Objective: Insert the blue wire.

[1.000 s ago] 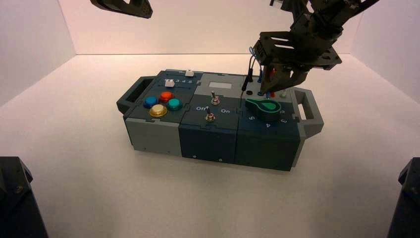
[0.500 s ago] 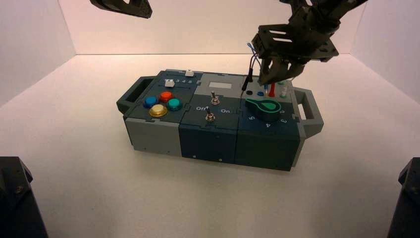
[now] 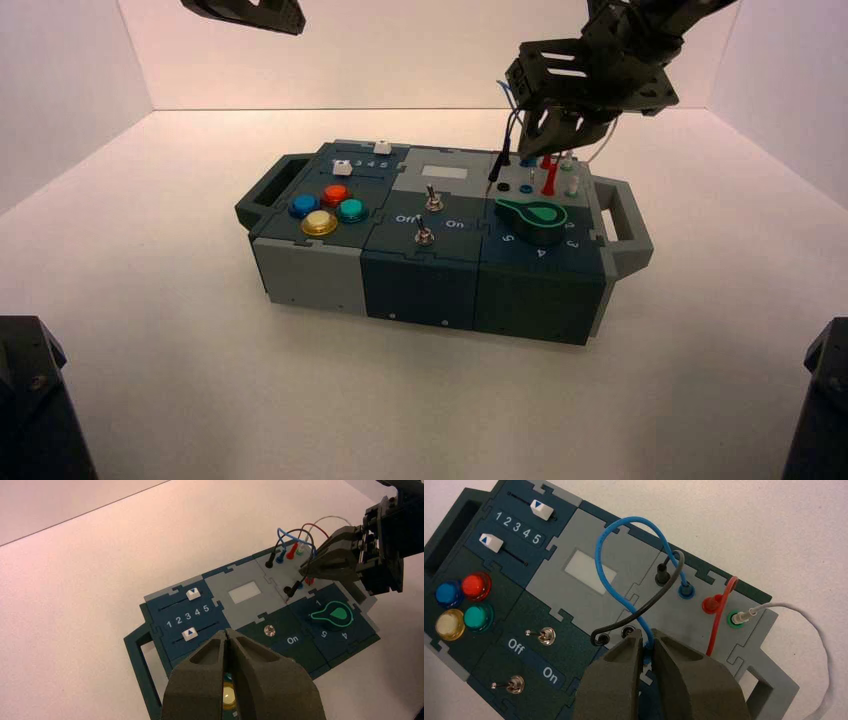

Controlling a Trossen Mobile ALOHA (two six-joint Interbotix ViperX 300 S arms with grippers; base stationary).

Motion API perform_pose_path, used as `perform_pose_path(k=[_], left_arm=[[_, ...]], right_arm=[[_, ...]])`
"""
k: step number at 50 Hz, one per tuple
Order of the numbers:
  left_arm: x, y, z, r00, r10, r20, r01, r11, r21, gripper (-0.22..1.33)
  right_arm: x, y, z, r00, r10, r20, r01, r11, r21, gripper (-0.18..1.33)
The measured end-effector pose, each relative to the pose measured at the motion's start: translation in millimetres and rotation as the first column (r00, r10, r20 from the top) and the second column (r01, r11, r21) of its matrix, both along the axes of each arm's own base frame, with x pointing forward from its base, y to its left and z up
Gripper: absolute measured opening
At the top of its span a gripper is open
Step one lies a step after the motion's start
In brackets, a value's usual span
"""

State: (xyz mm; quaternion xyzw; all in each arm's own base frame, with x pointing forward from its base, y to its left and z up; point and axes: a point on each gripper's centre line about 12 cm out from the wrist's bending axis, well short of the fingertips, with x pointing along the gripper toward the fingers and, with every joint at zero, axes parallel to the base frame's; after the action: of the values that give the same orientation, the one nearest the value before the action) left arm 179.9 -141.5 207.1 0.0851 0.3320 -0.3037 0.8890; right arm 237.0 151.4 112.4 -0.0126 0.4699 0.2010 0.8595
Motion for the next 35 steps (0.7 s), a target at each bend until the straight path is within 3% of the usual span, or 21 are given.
perform_pose_path(k=[35], left_arm=[[0.4, 0.2, 0.3, 1.0, 0.002, 0.002, -0.002, 1.0, -0.002, -0.17]], right_arm=[[5.3, 4.6, -5.4, 0.999, 0.006, -0.039, -0.007, 1.0, -0.016, -0.01]])
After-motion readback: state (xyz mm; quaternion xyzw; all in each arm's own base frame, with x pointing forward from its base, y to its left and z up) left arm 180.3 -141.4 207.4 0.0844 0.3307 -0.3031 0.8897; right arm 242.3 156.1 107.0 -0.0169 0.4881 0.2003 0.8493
